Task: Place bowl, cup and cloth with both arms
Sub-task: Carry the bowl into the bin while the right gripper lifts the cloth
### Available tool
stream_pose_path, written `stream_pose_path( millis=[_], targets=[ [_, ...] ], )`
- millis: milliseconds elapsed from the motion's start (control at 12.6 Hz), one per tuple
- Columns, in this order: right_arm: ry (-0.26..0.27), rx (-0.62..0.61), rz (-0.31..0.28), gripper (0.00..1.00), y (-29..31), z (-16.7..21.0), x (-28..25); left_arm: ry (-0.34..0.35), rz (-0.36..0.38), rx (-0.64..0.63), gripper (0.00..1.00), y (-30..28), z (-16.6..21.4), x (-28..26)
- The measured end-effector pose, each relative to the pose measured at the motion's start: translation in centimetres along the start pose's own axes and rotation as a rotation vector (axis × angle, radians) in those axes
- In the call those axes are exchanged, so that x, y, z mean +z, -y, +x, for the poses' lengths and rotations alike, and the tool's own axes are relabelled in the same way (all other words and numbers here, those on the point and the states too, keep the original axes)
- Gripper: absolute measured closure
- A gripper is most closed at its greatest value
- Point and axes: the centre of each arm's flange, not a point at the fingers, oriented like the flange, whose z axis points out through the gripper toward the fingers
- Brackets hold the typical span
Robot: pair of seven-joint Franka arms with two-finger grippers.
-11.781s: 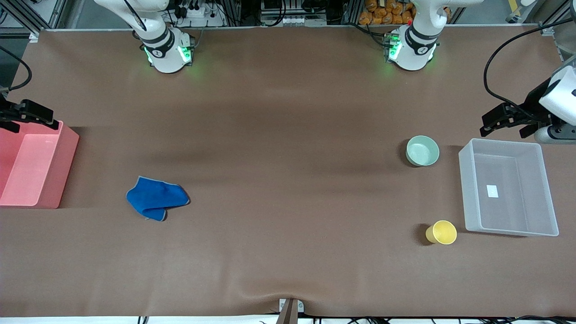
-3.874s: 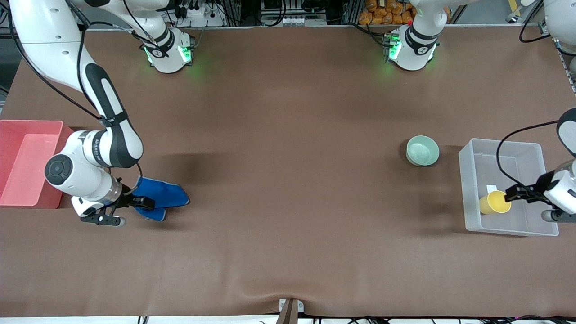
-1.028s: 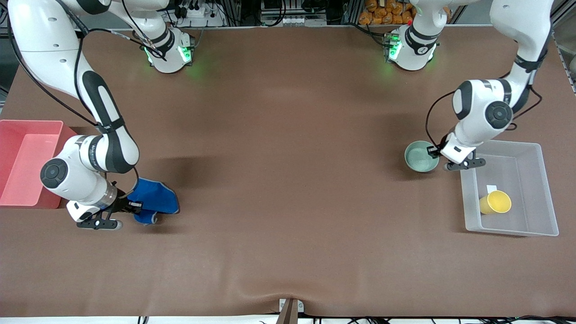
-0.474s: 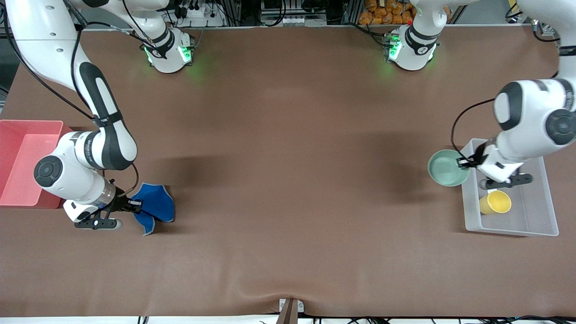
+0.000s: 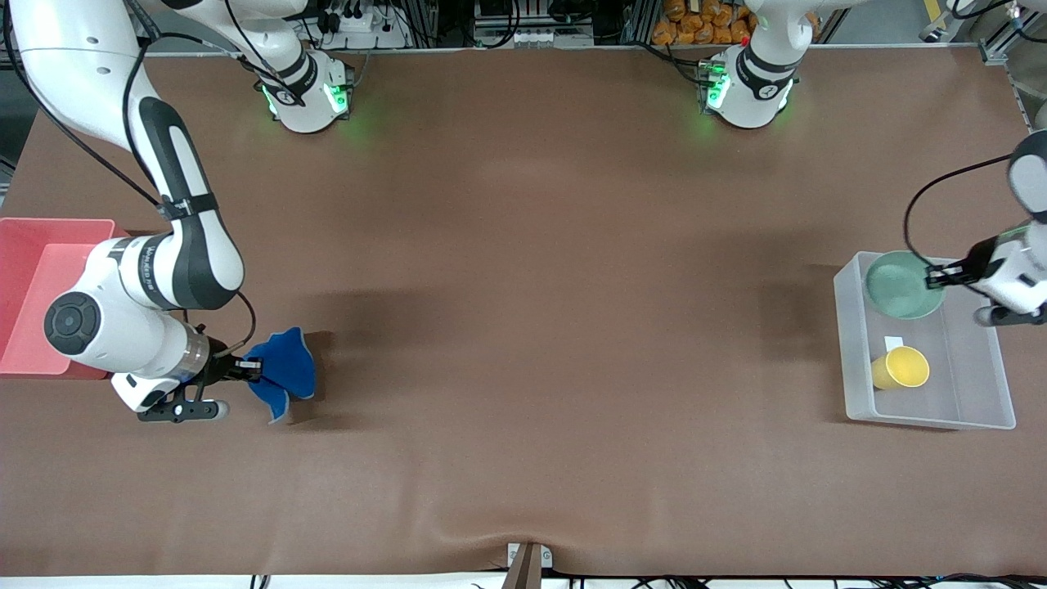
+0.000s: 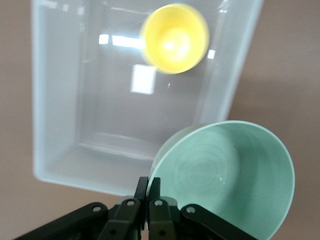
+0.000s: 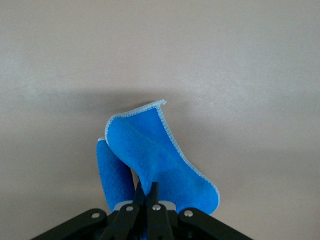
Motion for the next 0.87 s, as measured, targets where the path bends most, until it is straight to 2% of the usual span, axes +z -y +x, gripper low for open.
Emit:
stream_pose_path(
  millis=[237, 553, 870],
  targets=[
    [0.0, -0.065, -0.059, 0.97, 1.5, -0.1, -0.7, -0.027, -0.067, -0.029, 0.96, 4.8, -0.7, 2.1],
    [-0.005, -0.093, -0.076, 0.97, 1.5, 0.1, -0.9, -0.043, -0.06, -0.044, 0.96, 6.1, 0.6, 6.3],
    [-0.04, -0.151, -0.111, 0.97, 0.8, 0.9, -2.8, -0.05, -0.046, -0.046, 0.96, 7.2, 0.8, 9.2]
  ],
)
